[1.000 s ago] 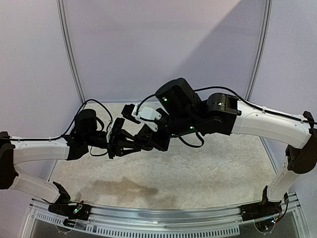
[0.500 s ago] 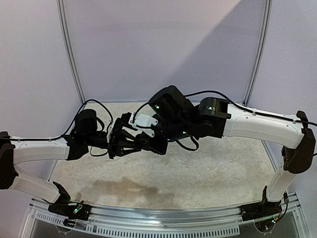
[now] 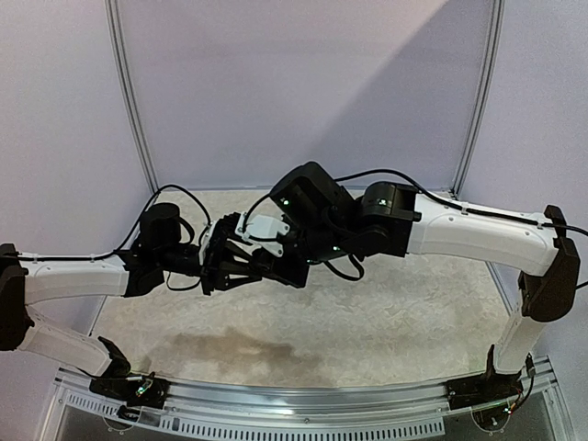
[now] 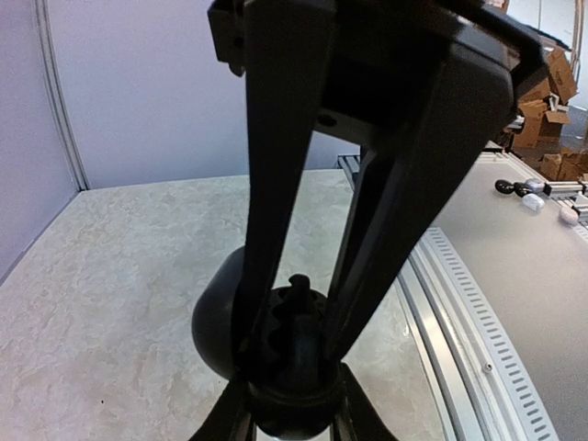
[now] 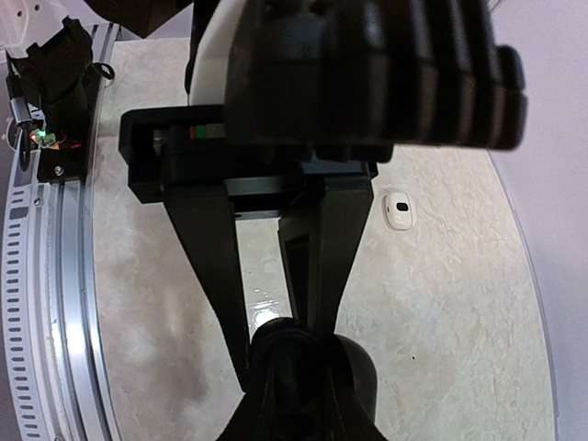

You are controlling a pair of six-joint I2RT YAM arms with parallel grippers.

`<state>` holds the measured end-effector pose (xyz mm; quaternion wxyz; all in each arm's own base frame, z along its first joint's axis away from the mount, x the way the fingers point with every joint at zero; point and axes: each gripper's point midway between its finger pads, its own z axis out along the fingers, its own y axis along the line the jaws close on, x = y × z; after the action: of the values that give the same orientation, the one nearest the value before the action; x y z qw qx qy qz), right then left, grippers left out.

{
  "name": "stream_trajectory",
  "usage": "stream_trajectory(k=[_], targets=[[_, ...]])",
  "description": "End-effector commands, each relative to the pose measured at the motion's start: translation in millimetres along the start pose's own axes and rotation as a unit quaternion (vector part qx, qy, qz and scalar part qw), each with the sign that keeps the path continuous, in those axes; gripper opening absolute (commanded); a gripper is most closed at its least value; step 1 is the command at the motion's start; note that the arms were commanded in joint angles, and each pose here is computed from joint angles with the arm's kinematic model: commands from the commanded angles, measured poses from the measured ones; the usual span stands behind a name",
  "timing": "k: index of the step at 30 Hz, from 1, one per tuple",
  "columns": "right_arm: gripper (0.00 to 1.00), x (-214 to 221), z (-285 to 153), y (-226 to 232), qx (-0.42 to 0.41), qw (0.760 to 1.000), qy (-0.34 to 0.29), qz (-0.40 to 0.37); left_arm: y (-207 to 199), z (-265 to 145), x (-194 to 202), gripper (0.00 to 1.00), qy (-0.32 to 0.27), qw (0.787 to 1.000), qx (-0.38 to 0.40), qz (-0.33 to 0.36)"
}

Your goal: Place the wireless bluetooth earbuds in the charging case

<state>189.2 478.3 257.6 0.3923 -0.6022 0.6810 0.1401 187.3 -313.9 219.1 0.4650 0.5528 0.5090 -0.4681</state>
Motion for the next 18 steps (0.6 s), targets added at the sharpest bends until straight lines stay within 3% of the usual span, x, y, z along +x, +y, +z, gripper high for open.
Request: stream_trajectory(k=[1,6,18], targets=[[0.2,4.3,4.2,-5.7,0.016,1.0,0.017,0.0,-8.8,1.8,-8.9,0.0,-0.012,1.0,0.016,0.015],[0.24,-8.4,-10.3,-11.5,0.022,1.0,-0.002,0.004,-5.4,2.1,-5.6,0.0,-0.005,1.0,0.006,-0.01],[0.34,-55.3,-72.1,-22.5,-0.002,0.991,-0.123,0.046,6.2,2.6,3.2,0.0,0.012,0.998,-0.027,-0.056]])
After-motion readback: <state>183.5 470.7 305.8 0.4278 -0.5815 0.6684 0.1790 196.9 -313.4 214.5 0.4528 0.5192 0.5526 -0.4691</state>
